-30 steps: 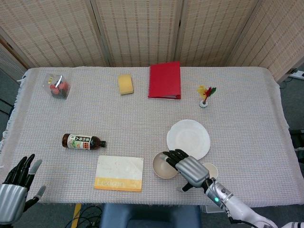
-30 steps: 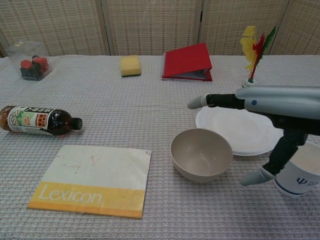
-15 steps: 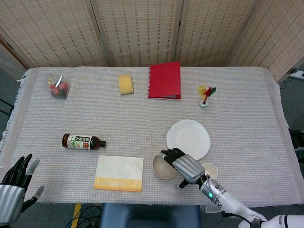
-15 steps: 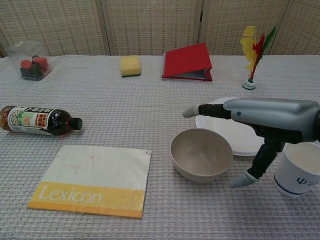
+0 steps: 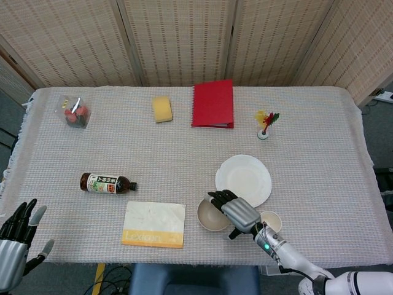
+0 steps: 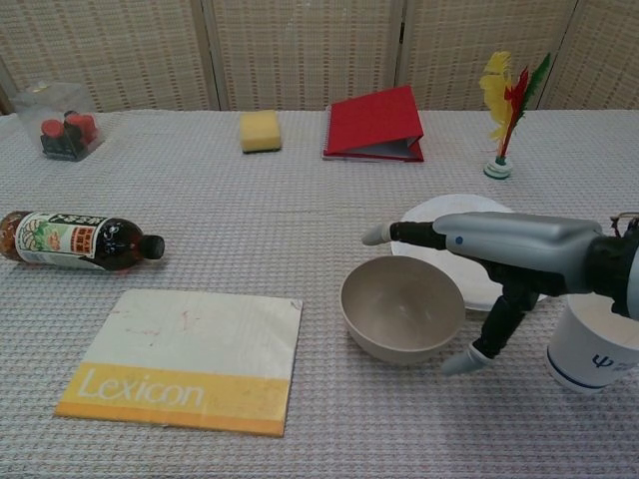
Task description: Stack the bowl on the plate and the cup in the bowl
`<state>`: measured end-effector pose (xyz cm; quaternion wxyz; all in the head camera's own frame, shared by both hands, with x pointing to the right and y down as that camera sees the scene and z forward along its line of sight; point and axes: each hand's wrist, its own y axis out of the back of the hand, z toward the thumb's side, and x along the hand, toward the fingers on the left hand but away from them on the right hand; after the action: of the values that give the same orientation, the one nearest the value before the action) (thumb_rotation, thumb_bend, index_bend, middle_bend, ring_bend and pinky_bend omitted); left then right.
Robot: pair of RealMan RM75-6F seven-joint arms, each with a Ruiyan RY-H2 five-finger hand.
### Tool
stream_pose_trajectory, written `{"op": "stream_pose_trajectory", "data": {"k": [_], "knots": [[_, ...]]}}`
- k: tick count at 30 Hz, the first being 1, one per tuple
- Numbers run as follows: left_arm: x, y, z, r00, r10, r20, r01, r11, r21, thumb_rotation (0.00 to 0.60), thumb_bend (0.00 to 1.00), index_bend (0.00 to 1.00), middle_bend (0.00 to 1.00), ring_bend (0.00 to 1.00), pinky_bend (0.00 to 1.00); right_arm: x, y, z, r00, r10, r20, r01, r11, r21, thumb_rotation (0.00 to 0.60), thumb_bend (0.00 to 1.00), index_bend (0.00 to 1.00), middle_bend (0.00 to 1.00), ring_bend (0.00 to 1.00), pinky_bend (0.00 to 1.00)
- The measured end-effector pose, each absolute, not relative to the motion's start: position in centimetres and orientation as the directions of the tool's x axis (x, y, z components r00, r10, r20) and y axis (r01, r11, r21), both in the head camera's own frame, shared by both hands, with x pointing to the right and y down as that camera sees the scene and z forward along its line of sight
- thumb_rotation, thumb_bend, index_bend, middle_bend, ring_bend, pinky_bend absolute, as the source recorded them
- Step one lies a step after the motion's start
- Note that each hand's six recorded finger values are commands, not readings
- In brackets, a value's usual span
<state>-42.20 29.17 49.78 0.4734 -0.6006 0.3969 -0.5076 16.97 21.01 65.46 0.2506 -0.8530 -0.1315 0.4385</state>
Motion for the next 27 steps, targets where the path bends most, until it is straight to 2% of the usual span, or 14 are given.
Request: {"op": "stream_pose_trajectory", "data": {"k": [27], "knots": [[-42.4,29.1,49.4,0.169,-0.960,0.224,-0.003,-0.228,-0.974,0.600,0.31,0.00,0.00,0.00,0.26,16.0,20.8,67.9,0.581,0.430,-0.691,0.042,-0.864,-0.502,0.600,0.00,0.00,0.00,0.00,0.00]]}}
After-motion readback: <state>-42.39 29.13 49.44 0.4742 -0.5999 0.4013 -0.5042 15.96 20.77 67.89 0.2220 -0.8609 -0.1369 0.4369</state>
